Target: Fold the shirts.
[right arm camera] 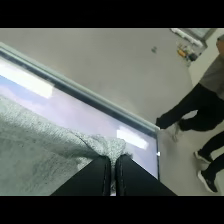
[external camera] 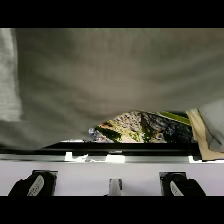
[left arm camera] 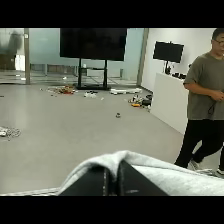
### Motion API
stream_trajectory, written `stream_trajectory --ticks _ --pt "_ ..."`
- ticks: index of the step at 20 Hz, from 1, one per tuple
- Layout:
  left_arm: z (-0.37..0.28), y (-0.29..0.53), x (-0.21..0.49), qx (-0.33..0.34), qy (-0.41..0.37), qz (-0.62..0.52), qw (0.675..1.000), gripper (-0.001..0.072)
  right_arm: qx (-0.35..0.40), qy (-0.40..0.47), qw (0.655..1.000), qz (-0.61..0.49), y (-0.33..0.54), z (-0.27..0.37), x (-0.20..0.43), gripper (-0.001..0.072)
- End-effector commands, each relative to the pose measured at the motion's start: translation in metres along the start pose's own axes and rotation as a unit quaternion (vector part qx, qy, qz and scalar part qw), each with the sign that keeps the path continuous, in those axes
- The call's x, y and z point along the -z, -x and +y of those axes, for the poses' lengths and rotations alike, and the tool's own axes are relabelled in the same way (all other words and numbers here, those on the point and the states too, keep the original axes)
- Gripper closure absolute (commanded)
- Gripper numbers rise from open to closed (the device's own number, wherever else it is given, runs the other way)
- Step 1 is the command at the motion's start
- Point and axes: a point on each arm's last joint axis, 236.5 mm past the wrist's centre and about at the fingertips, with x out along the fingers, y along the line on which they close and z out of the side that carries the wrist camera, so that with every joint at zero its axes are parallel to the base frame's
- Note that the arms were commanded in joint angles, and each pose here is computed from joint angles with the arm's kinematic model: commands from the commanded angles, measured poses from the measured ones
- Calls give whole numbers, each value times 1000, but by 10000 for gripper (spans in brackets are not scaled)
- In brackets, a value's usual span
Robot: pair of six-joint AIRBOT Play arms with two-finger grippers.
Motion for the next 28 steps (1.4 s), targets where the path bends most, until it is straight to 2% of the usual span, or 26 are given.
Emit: stream_trajectory --ticks 1,4,6,8,11,13,15,17,19,21,23,25,28 --pt "3 1 7 -6 -2 16 1000 668 8 5 1000 22 6 -4 11 680" --pt "17 -22 38 3 8 86 996 667 0 7 997 75 -23 -2 30 680" --pt "43 -47 98 7 49 192 980 668 -44 -8 988 149 -63 20 60 680" --pt "74 -67 176 9 101 309 946 667 -117 -2 961 252 -114 61 110 678" --pt "126 -86 301 -27 152 445 882 667 -194 12 908 371 -196 125 198 678" --pt "136 -99 384 -26 177 503 846 667 -207 -4 898 389 -254 162 241 678" --pt "136 -119 445 -19 192 525 829 666 -200 -44 902 380 -307 188 262 678" --pt "143 -148 481 -28 198 515 833 665 -188 -78 921 332 -353 202 260 678" --pt "159 -179 498 -50 198 476 856 665 -168 -103 940 278 -386 205 249 679" --pt "177 -209 506 -76 201 425 879 665 -144 -126 950 245 -412 204 247 679" --pt "191 -231 520 -96 230 387 888 665 -139 -135 951 240 -431 214 260 679" --pt "193 -237 552 -102 269 390 875 665 -149 -144 941 269 -440 233 288 679" --pt "175 -219 606 -83 302 457 833 665 -178 -150 916 327 -437 264 329 679"
